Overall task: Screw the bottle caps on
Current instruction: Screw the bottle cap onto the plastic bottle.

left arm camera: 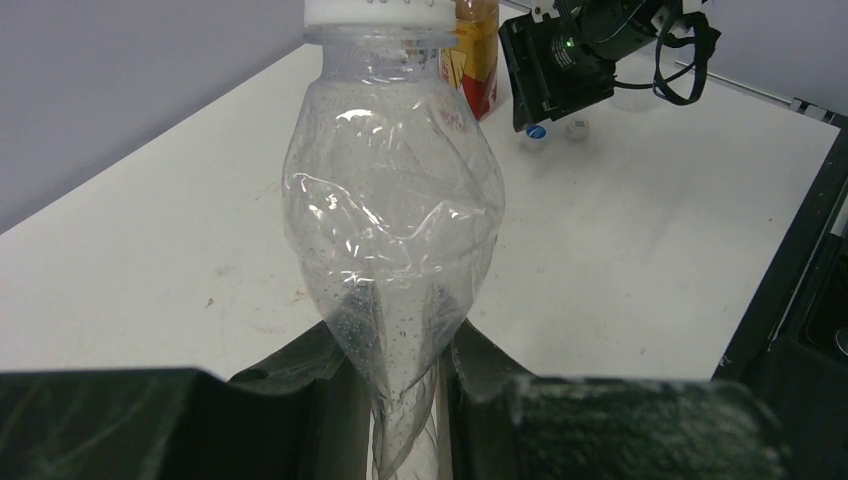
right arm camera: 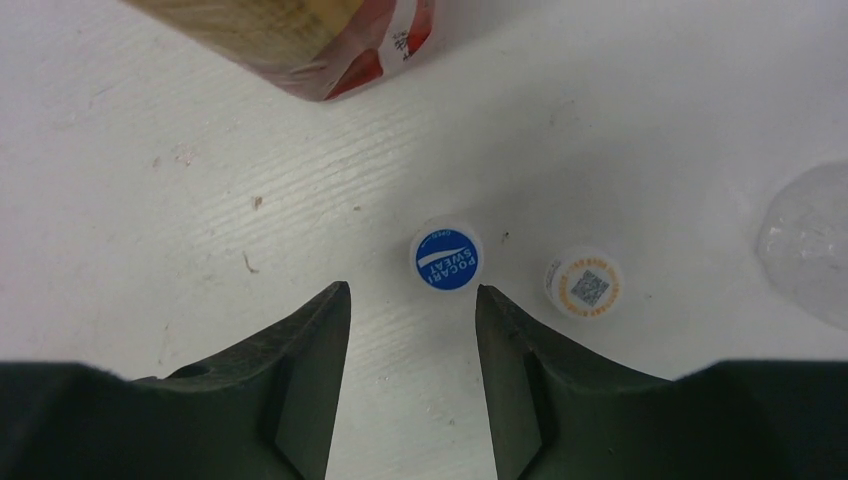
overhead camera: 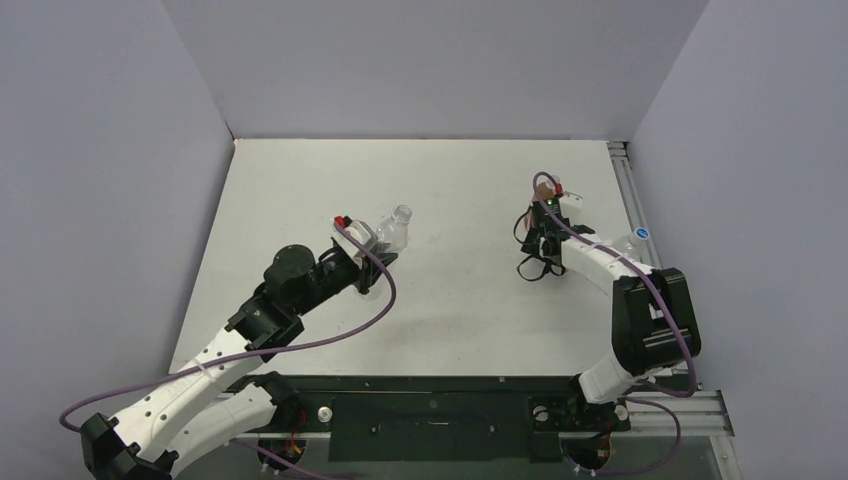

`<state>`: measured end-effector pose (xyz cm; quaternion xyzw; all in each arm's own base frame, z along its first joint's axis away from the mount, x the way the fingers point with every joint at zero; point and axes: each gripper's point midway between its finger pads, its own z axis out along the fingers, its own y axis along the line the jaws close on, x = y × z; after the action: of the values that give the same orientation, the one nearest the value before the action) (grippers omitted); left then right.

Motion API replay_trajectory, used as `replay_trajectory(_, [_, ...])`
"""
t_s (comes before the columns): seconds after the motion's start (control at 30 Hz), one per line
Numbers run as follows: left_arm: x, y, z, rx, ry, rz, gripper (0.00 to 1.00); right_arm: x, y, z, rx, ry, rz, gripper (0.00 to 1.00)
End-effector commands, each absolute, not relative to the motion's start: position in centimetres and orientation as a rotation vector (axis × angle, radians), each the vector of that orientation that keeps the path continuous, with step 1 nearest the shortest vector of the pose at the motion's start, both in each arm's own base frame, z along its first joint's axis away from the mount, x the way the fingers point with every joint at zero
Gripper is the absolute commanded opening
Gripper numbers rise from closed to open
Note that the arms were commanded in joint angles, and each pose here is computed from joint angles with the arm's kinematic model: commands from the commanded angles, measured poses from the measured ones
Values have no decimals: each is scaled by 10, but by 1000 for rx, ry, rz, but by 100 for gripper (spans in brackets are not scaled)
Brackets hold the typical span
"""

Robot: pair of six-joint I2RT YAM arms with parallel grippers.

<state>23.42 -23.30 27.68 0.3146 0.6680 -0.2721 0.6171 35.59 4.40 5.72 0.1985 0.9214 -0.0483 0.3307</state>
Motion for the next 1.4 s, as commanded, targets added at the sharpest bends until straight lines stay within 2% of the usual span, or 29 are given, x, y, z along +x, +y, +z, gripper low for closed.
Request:
replay_trajectory(0.0, [231, -233, 296, 713, 1449, -641, 0, 379, 38, 53, 548, 2344, -85, 45])
replay_trajectory(0.5, [230, -233, 293, 716, 1444, -650, 0, 380, 35, 24, 584, 2405, -67, 43])
replay_trajectory(0.8, [231, -234, 287, 718, 1456, -647, 0, 374, 54, 22, 550, 2421, -39, 30])
replay_trajectory(0.93, [228, -238, 283, 752, 1459, -662, 0, 367, 73, 35, 490, 2432, -33, 14])
replay_trajectory(1.03, [222, -244, 277, 823, 1451, -685, 0, 366, 92, 71, 430, 2407, 16, 3])
replay_trajectory(1.17, [207, -253, 275, 920, 1407, -746, 0, 351, 123, 133, 331, 2372, 200, 1])
replay_trajectory(1.37, [185, -266, 269, 1062, 1359, -851, 0, 302, 185, 240, 69, 2272, 714, 1])
